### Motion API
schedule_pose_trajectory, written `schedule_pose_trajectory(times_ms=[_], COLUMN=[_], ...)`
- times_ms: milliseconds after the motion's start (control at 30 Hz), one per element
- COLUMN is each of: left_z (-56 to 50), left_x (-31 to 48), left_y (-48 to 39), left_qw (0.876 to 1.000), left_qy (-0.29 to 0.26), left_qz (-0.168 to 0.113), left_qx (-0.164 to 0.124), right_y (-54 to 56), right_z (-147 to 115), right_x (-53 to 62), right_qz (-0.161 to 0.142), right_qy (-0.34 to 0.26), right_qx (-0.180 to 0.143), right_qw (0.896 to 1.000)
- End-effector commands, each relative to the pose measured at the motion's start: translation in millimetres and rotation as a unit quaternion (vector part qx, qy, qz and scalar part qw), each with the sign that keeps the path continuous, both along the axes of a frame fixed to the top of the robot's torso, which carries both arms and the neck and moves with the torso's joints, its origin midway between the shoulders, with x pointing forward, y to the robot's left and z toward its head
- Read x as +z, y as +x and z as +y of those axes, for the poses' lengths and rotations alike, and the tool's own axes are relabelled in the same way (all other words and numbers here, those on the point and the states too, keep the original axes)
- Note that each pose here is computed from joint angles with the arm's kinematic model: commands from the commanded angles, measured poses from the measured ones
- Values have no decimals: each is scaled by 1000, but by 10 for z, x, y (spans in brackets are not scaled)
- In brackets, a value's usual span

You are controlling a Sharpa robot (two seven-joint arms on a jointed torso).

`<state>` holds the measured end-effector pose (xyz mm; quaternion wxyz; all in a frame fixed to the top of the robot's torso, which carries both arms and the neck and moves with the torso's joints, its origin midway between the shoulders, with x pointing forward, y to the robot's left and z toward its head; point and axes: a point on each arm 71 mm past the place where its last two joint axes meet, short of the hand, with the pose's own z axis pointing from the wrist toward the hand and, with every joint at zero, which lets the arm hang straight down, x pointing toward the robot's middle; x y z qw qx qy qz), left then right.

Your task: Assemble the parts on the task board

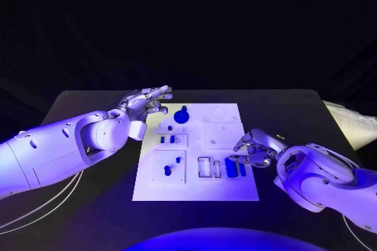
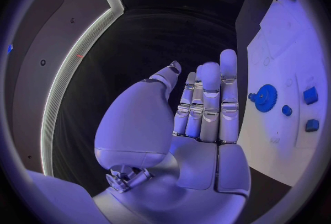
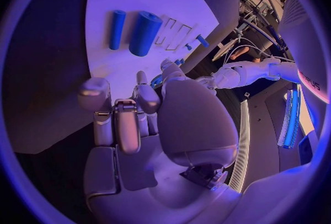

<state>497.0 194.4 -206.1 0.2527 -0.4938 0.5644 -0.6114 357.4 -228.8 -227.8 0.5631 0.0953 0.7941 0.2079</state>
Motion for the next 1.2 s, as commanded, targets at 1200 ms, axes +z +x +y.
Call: schedule_pose_trajectory(times_ms=[1200], left_z=[-25], left_x=[-52], left_y=[-28], left_qw=[1000], left_qy=[-5], left_qz=[4], left_qx=[-14], right_y=[-62], right_z=[229], right_x=[-387], right_qz=[39], right_qy=[-78], right_qx=[38], right_qw=[995])
